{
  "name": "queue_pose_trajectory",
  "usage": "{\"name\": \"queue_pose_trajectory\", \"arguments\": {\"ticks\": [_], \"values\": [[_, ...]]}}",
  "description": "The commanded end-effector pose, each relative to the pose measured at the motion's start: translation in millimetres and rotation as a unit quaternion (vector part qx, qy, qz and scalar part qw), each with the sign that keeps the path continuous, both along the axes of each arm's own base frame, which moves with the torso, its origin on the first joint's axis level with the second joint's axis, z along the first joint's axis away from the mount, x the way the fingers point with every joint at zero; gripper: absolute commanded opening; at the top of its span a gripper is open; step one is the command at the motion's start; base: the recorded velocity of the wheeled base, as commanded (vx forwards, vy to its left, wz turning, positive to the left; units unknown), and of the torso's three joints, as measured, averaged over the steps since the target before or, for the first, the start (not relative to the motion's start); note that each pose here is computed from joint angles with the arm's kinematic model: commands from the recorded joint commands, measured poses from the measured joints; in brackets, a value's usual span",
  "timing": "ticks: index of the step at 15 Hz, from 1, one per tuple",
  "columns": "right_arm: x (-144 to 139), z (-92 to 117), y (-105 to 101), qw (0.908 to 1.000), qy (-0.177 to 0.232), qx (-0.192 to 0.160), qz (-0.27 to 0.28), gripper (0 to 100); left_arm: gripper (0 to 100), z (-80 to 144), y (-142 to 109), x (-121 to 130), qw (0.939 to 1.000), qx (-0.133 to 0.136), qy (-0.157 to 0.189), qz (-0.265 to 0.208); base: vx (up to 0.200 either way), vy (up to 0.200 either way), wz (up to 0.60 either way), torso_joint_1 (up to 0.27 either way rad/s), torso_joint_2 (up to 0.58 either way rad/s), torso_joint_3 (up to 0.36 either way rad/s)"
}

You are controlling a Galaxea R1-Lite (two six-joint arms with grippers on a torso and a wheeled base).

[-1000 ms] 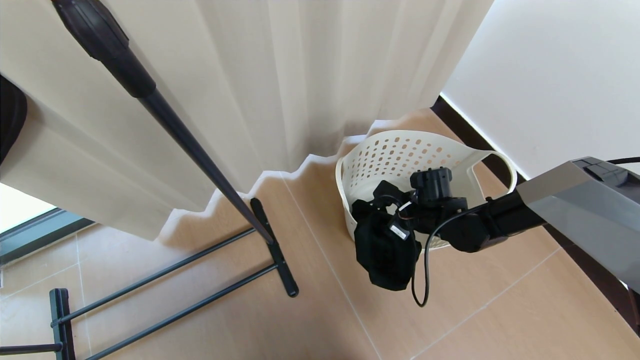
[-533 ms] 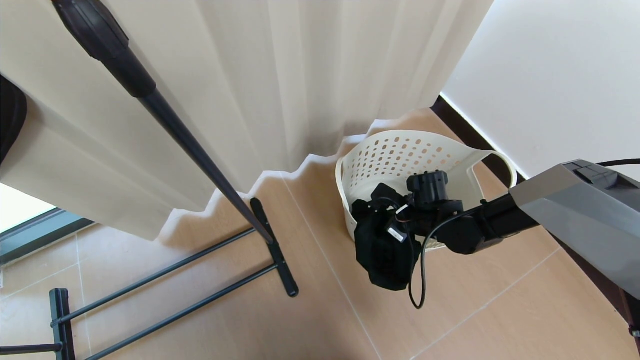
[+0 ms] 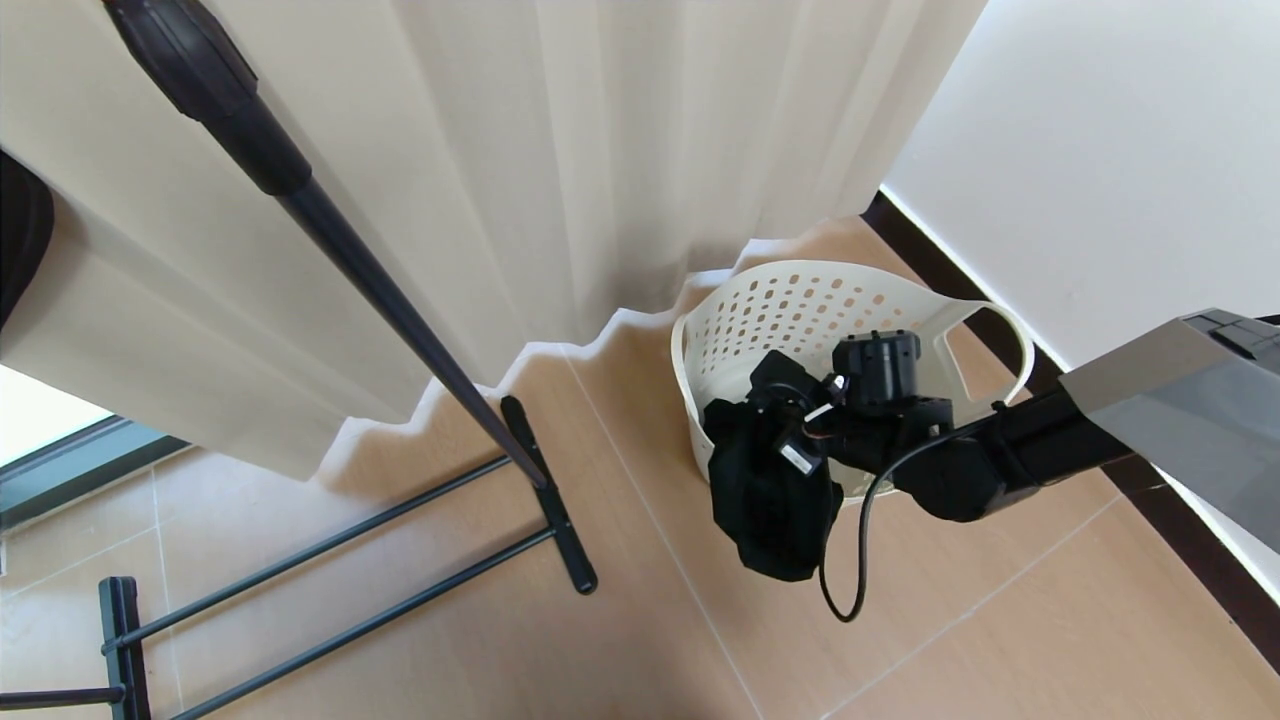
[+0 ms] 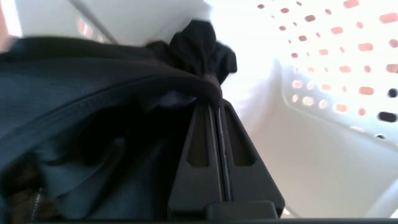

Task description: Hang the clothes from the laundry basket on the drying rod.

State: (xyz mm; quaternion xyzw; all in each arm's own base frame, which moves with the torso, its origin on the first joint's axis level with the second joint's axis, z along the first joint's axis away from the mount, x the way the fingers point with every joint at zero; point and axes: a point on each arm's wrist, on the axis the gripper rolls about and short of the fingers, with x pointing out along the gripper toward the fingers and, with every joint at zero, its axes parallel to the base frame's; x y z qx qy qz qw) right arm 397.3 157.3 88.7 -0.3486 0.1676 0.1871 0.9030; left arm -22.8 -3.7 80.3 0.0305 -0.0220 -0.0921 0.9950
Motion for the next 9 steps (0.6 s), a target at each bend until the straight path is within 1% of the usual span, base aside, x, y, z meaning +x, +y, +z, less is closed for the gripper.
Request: {"name": "queue_pose_trajectory", "arguments": {"ticks": [1, 3, 5, 8, 9], "values": [[-17.0, 15.5, 5.4, 0.9998, -0.017, 0.006, 0.013, 0, 100, 0.1, 0.0, 0.0, 1.0, -0.001, 0.0, 0.0, 0.0, 0.0, 0.0, 0.0, 0.0, 0.0], [-29.1, 26.3, 6.9, 0.9992, -0.039, 0.009, 0.008, 0, 100, 0.1, 0.0, 0.0, 1.0, 0.0, -0.001, 0.0, 0.0, 0.0, 0.0, 0.0, 0.0, 0.0], [-43.8, 35.8, 9.9, 0.9979, -0.059, 0.017, 0.016, 0, 100, 0.1, 0.0, 0.0, 1.0, 0.0, -0.001, 0.0, 0.0, 0.0, 0.0, 0.0, 0.0, 0.0], [-69.2, 42.6, 16.4, 0.9966, -0.075, 0.02, 0.026, 0, 100, 0.1, 0.0, 0.0, 1.0, 0.0, -0.001, -0.001, 0.0, 0.0, 0.0, 0.0, 0.0, 0.0], [-80.3, 46.6, 17.3, 0.9957, -0.088, 0.019, 0.022, 0, 100, 0.1, 0.0, 0.0, 1.0, 0.0, -0.001, -0.001, 0.0, 0.0, 0.0, 0.0, 0.0, 0.0]]}}
